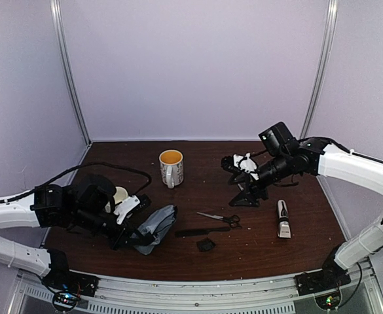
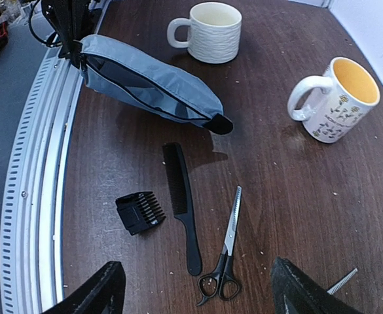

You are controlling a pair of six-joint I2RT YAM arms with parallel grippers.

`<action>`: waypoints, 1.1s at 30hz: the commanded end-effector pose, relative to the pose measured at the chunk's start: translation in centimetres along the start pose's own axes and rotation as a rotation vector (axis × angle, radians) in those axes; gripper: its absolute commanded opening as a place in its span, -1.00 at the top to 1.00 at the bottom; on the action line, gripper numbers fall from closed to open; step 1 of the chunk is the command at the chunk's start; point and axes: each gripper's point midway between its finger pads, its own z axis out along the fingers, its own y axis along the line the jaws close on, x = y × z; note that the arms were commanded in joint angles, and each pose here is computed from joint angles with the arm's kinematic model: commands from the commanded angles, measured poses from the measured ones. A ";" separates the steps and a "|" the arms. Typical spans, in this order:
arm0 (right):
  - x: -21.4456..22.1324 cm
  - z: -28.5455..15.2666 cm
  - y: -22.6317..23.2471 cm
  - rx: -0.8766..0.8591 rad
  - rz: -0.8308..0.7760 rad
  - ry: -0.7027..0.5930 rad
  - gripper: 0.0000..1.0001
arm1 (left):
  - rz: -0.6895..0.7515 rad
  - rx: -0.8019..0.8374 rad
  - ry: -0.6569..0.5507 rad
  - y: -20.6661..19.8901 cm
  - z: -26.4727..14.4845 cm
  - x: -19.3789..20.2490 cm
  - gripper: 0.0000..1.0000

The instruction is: Sort the hair-cutting tools

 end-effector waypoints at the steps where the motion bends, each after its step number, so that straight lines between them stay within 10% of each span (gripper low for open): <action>1: -1.0 1.3 0.3 -0.092 0.034 0.065 -0.55 | 0.097 0.126 -0.052 -2.3 -0.6 -1.0 1.00; 13: -1.4 9.1 2.5 -0.335 0.138 0.037 -0.18 | 0.128 0.214 -0.083 -3.3 -0.2 0.2 1.00; 33: -2.1 18.5 1.1 -0.535 0.201 0.045 -0.35 | 0.186 0.117 -0.066 -2.2 0.7 1.4 1.00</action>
